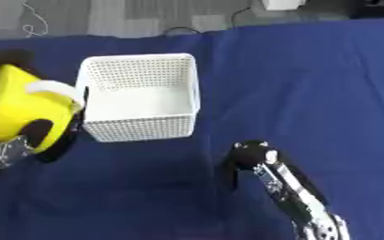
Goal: Pick up objects on the table and place them in the box.
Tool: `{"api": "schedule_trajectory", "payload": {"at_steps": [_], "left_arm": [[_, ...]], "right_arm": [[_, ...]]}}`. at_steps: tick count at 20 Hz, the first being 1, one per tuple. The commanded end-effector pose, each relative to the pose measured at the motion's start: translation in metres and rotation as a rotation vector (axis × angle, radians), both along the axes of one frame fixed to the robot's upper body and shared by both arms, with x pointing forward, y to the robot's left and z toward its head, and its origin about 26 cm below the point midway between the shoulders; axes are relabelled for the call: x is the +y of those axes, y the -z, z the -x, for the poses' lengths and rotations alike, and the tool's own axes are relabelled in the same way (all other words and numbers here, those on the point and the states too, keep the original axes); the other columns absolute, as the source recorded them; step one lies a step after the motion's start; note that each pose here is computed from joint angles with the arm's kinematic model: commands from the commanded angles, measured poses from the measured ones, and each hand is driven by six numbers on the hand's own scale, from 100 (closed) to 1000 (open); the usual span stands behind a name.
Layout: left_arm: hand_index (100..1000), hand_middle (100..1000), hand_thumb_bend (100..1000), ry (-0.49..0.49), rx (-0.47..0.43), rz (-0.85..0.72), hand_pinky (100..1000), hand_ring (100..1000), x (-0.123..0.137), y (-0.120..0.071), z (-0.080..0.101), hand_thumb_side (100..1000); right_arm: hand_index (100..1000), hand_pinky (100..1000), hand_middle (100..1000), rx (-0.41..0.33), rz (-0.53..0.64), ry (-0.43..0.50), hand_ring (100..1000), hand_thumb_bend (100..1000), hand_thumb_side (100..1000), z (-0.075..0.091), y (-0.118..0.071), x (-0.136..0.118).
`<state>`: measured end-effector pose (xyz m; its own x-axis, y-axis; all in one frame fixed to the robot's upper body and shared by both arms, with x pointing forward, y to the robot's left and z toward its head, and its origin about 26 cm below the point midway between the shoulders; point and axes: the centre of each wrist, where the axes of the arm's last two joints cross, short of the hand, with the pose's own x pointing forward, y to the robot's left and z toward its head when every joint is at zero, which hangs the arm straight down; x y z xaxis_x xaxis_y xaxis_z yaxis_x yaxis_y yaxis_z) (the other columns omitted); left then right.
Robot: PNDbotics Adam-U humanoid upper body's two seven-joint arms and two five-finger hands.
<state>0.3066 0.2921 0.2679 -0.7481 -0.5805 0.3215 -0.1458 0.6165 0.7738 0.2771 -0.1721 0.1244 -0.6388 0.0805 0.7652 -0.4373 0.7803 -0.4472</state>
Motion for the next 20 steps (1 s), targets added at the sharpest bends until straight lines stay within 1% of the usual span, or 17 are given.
{"api": "schedule_trajectory", "payload": {"at_steps": [1,5,10,20], "left_arm": [[177,100,100,-0.004,-0.039,-0.025,100,100,0.002,-0.018,0.0,219],[177,100,100,-0.001,-0.05,-0.043,100,100,0.0,-0.026,-0.008,217],[177,100,100,0.005,-0.065,-0.054,100,100,-0.001,-0.032,-0.017,209],[178,100,100,0.015,-0.104,-0.044,100,100,-0.005,-0.04,-0.031,196]], "right_arm": [[601,312,442,-0.009,0.0,-0.006,423,100,944,0.001,-0.003,-0.001],[602,312,442,-0.007,0.003,-0.01,423,100,950,0.001,-0.003,-0.001],[602,312,442,-0.009,0.006,-0.014,423,100,957,0.001,-0.005,-0.001],[604,314,443,-0.021,0.021,-0.014,424,100,989,-0.004,-0.015,0.001]]}}
